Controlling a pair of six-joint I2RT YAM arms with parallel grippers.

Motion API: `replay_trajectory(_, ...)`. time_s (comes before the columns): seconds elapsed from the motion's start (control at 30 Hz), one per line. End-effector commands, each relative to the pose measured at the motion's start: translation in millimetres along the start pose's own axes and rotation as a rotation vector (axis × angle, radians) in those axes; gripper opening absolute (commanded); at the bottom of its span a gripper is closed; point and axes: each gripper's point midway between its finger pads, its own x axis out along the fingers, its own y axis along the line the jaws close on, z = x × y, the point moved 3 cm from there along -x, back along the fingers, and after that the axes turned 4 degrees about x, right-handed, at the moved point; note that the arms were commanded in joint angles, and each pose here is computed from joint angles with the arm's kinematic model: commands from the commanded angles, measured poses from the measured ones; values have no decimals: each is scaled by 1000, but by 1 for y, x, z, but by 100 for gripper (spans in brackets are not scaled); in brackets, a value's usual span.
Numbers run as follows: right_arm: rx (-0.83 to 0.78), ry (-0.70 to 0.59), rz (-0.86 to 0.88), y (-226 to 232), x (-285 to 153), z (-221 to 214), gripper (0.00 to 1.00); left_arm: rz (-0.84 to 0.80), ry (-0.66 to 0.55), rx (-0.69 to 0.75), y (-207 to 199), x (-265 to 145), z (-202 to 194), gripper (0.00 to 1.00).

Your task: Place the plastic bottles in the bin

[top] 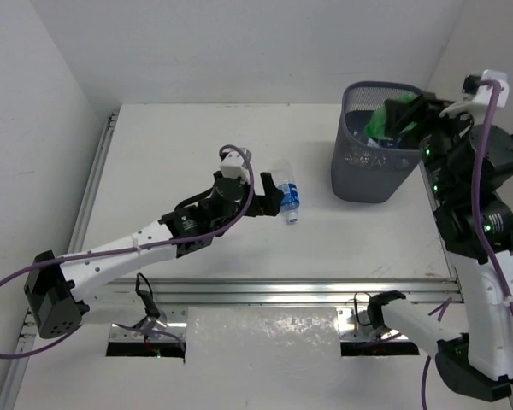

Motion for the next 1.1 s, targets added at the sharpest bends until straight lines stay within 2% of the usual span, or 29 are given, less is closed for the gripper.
replay_trajectory(0.0, -264, 11, -422, -65, 32, 5, 0, 216, -27, -114, 46, -4, -4, 100)
replay_trajectory(0.03, -280, 9, -443, -68, 39, 9, 4, 200, -25, -127, 45, -1, -4, 100)
replay_trajectory(0.07, -292, 25, -458, -71, 48, 6, 12, 166, -24, -139, 40, 3, -1, 100)
replay_trajectory(0.1, -309, 47, -476, -75, 55, 3, 29, 181, -9, -145, 44, 12, -3, 100)
replay_trajectory(0.13, -311, 69, -499, -78, 69, 0, 77, 175, 2, -157, 43, 18, -1, 100)
replay_trajectory(0.17, -313, 85, -511, -80, 74, -1, 99, 177, 26, -159, 38, 20, 5, 100)
replay_trajectory(0.2, -314, 126, -510, -80, 78, -6, 99, 221, 65, -151, 42, 29, -2, 100)
replay_trajectory(0.23, -304, 125, -497, -75, 87, 0, 99, 249, 52, -197, 39, 30, 11, 100)
replay_trajectory(0.27, -297, 130, -487, -72, 89, 1, 99, 367, 80, -183, 56, 24, 4, 100)
replay_trajectory(0.33, -271, 121, -464, -65, 93, 9, 99, 475, 65, -260, 67, 19, 8, 100)
replay_trajectory(0.37, -257, 122, -442, -61, 93, 11, 99, 564, 83, -244, 83, 8, 1, 100)
replay_trajectory(0.4, -222, 141, -346, -44, 95, 8, 99, 605, 60, -295, 89, 1, 6, 100)
replay_trajectory(0.5, -121, 211, -42, 4, 93, -10, 99, 703, 25, -312, 107, -33, 14, 100)
replay_trajectory(0.57, -109, 332, 122, 41, 98, -48, 99, 733, -6, -320, 116, -51, 16, 100)
replay_trajectory(0.67, -152, 484, 189, 72, 99, -102, 99, 712, -47, -330, 122, -85, 27, 100)
replay_trajectory(0.7, -160, 559, 184, 77, 104, -136, 99, 688, -75, -338, 123, -100, 36, 100)
replay_trajectory(0.83, -176, 674, 71, 62, 124, -215, 99, 624, -117, -294, 128, -138, 49, 100)
replay_trajectory(0.87, -179, 732, 33, 54, 131, -247, 99, 612, -111, -252, 130, -143, 49, 100)
replay_trajectory(0.97, -201, 773, 10, 43, 146, -292, 99, 549, -132, -185, 130, -156, 54, 100)
replay_trajectory(1.0, -223, 834, -13, 34, 149, -324, 99, 535, -136, -170, 131, -155, 50, 100)
replay_trajectory(1.07, -261, 870, -51, 22, 157, -350, 99, 505, -151, -159, 132, -163, 49, 100)
